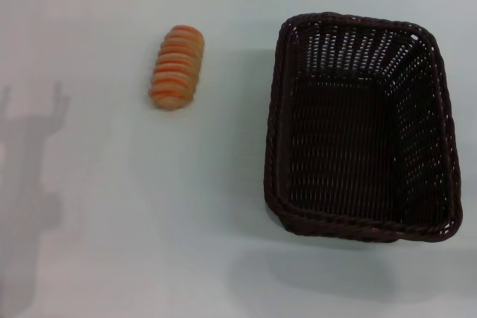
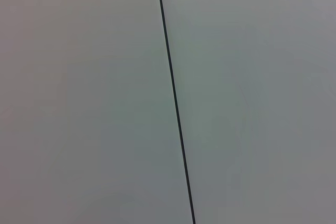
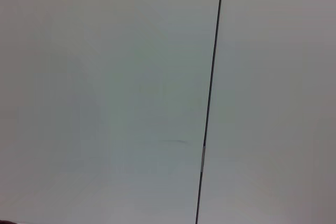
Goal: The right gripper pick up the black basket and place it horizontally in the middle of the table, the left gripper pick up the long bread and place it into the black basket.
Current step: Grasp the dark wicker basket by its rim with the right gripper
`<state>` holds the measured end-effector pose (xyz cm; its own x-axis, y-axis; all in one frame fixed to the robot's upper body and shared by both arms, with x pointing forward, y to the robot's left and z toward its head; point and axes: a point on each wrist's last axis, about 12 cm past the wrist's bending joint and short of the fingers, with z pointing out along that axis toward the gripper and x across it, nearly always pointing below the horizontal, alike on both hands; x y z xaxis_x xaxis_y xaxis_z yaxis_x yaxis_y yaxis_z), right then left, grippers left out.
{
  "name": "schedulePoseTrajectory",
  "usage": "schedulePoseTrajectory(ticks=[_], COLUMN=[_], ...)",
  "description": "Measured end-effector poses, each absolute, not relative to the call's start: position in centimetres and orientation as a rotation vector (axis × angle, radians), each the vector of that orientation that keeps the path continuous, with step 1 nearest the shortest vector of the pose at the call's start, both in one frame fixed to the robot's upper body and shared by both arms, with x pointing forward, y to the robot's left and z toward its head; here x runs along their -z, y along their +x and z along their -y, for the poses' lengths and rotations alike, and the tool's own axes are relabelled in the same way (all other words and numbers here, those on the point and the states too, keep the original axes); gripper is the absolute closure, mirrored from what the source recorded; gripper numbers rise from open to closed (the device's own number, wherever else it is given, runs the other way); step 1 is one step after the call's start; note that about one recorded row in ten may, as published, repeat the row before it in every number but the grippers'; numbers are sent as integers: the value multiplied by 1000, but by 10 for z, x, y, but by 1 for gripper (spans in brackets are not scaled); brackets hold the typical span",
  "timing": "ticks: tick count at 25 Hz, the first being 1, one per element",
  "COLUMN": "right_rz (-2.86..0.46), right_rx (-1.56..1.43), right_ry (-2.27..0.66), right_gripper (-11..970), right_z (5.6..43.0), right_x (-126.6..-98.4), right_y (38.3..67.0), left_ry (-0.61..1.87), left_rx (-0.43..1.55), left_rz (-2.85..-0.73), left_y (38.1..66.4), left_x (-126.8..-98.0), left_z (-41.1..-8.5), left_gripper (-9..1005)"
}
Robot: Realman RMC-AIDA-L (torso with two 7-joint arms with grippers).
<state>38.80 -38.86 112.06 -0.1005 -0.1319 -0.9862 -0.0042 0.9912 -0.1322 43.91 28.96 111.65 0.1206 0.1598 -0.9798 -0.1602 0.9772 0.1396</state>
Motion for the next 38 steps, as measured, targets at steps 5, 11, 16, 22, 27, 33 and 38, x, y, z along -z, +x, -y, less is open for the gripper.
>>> schedulePoseTrajectory(ticks=[5, 11, 16, 22, 27, 33, 38], right_rz=[-1668, -1666, -1660, -1721, -1815, -1977, -2110], right_rx=[104, 100, 78, -12, 11, 95, 70], right_ry=[-104, -107, -86, -10, -27, -76, -117], right_gripper=[385, 385, 386, 386, 385, 386, 386], right_z=[388, 387, 387, 399, 397, 394, 397], right_x=[-1121, -1121, -1124, -1161, -1200, -1218, -1224], right_y=[389, 390, 391, 393, 400, 418, 435], left_ry=[1, 1, 0, -2, -8, -7, -9], left_rx=[-234, -234, -236, -239, -255, -260, -274], left_rz=[-1430, -1430, -1432, -1431, -1431, -1427, -1423], left_y=[439, 439, 438, 438, 439, 441, 441], left_x=[-1117, -1117, -1116, -1117, -1118, -1118, -1120], left_z=[-289, -289, -290, -291, -296, -297, -302], left_gripper=[137, 137, 137, 137, 138, 138, 138])
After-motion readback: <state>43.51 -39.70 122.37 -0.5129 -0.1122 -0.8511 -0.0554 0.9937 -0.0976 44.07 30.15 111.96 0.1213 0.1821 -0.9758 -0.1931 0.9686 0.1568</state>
